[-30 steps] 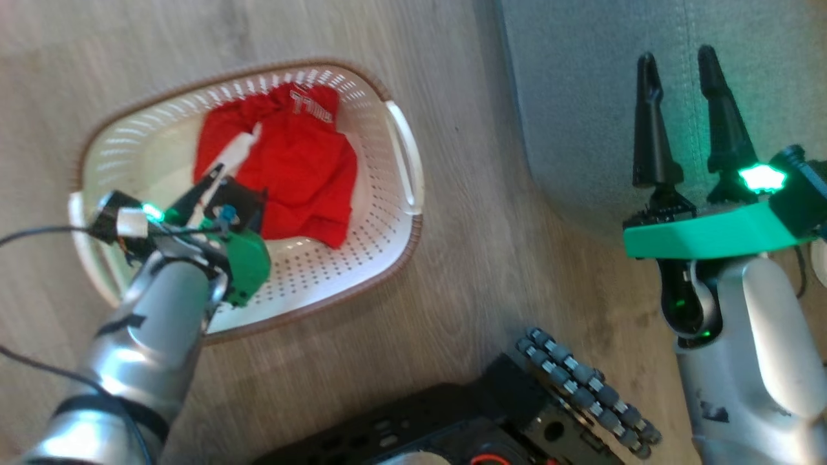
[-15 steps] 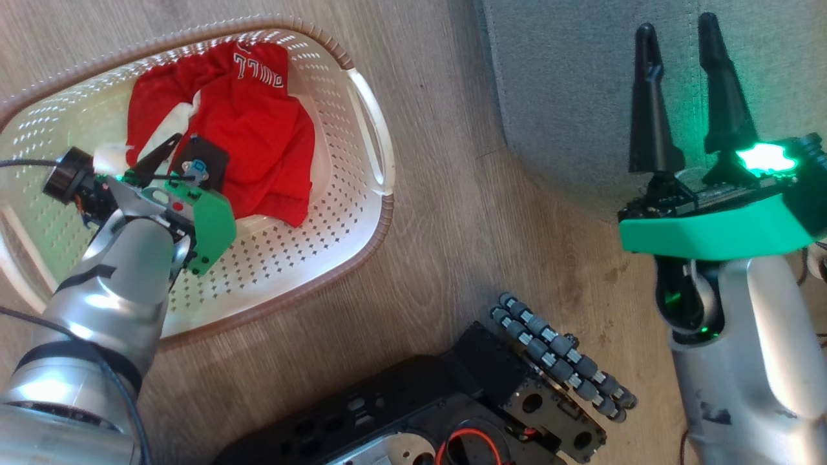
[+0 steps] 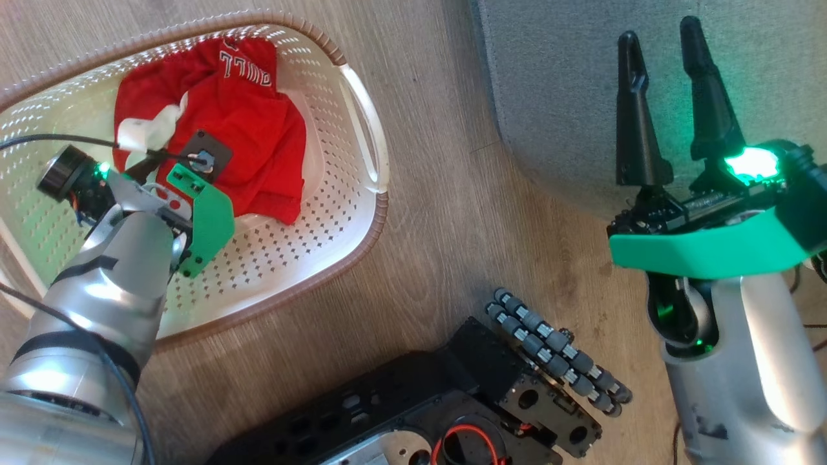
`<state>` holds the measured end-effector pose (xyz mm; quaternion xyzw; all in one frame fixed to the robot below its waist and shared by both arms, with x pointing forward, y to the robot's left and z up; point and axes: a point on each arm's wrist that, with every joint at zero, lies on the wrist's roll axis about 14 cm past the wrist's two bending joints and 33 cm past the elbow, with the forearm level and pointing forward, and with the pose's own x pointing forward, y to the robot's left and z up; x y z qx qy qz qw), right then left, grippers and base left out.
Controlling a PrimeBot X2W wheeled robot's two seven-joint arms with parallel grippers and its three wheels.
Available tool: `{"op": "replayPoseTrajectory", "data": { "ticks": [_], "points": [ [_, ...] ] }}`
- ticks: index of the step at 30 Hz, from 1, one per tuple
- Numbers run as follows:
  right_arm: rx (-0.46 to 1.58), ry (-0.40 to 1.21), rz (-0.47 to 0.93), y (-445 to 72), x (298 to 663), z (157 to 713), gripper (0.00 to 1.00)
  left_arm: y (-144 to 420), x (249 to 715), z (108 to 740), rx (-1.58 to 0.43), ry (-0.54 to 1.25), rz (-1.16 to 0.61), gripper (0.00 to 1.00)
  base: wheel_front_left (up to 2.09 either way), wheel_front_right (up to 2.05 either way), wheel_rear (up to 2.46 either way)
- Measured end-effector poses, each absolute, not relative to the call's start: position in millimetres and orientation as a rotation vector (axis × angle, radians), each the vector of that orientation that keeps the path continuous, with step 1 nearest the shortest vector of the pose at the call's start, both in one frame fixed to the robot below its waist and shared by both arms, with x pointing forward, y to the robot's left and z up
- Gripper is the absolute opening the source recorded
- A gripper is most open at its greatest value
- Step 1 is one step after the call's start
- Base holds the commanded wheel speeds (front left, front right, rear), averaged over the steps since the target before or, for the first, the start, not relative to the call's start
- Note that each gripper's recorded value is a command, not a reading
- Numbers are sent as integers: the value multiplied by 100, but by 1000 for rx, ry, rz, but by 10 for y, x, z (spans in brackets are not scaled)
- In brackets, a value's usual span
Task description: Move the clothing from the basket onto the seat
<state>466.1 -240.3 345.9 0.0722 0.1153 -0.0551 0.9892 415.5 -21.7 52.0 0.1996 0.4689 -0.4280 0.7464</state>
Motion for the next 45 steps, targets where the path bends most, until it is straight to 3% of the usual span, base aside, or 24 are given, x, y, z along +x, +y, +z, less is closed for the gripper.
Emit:
{"op": "replayPoseTrajectory", "data": {
  "ticks": [8, 10, 11, 26, 34, 45],
  "points": [
    [150, 239, -108, -2383, 4646, 3426, 100, -129, 4043, 445, 485, 1112, -934, 100, 0, 0, 0],
    [151, 241, -107, -2375, 4648, 3417, 100, -132, 4037, 438, 485, 1122, -936, 27, 0, 0, 0],
    [151, 240, -106, -2371, 4650, 3417, 100, -139, 4038, 440, 483, 1122, -940, 0, 0, 0, 0],
    [141, 213, -101, -2383, 4681, 3537, 100, -212, 4226, 585, 430, 1069, -905, 0, 0, 0, 0],
    [114, 130, -61, -2344, 4844, 3859, 100, -229, 4460, 813, 422, 981, -867, 0, 0, 0, 0],
    [94, 26, -55, -2351, 4825, 4366, 100, -303, 4431, 1491, 311, 843, -812, 0, 0, 0, 0]
  ]
}}
